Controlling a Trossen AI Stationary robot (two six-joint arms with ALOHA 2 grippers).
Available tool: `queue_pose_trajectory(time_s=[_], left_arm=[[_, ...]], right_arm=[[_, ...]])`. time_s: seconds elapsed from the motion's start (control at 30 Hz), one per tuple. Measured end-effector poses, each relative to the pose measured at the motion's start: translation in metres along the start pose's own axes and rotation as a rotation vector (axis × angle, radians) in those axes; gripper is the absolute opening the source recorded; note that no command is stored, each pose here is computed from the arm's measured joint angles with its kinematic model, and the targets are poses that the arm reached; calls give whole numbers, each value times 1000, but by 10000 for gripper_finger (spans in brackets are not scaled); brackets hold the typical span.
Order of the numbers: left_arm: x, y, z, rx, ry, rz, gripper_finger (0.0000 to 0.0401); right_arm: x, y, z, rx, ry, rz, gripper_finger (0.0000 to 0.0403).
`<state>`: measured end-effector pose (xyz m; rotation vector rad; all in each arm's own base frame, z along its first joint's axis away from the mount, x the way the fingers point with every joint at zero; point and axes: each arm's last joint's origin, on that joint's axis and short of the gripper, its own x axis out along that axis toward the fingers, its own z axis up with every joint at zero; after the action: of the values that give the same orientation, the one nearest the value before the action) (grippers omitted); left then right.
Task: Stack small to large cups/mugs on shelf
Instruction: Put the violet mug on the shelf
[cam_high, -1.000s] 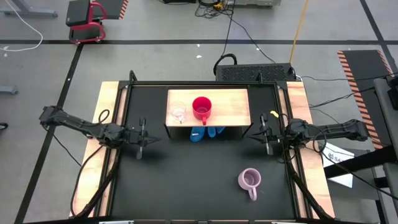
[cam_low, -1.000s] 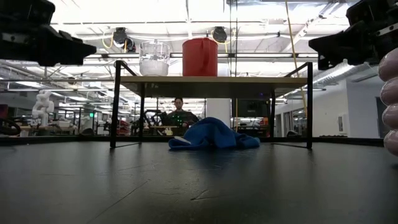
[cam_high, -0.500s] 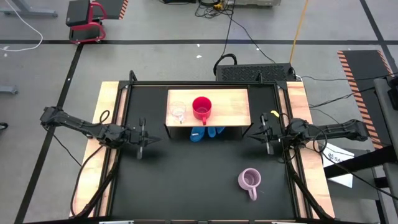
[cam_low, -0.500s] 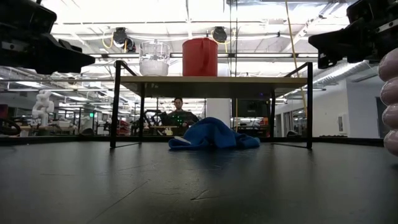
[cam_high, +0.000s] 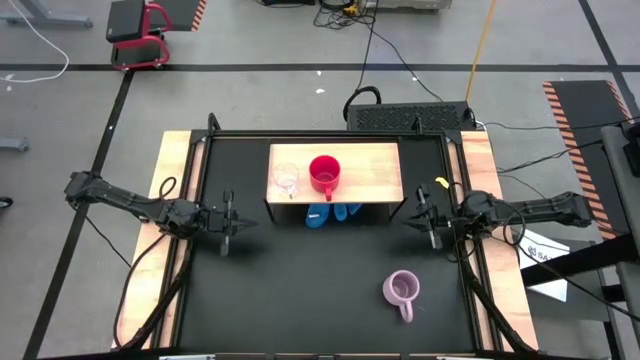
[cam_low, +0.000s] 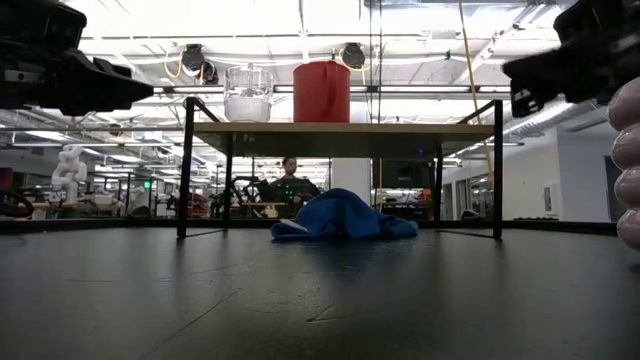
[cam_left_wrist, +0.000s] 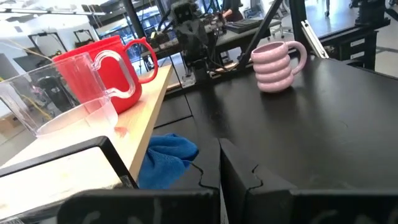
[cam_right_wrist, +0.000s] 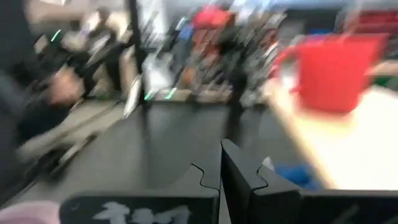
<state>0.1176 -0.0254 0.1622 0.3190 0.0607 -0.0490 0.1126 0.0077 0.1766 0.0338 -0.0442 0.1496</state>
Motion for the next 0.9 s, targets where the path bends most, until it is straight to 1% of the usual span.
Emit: queue_pose_trajectory(time_s=[0.03,0.1,0.17,0.23,0.33,0.47,0.53,0.63,0.8,0.9], left_arm=[[0,0,0,-5,0,0,2],[0,0,0,-18,2,-2,5],[0,0,-1,-33,6,-4,12],[0,0,-1,-43,9,-5,18],[0,-1,-4,-38,38,-13,17],[0,-2,-5,-9,53,-18,5],[0,-2,-5,-4,52,-17,3],[0,-2,-5,-11,50,-16,11],[0,-1,-5,-15,49,-16,26],[0,-2,-5,-15,51,-16,27]], right_arm=[[0,1,-1,7,47,33,0],[0,3,20,9,49,71,0],[-1,4,43,14,84,73,0],[0,4,60,28,156,70,0],[1,5,90,43,234,65,6],[8,5,113,83,374,55,27],[15,5,118,116,433,47,44],[29,4,124,153,501,42,76],[49,7,119,190,700,55,136],[55,11,113,195,823,69,163]])
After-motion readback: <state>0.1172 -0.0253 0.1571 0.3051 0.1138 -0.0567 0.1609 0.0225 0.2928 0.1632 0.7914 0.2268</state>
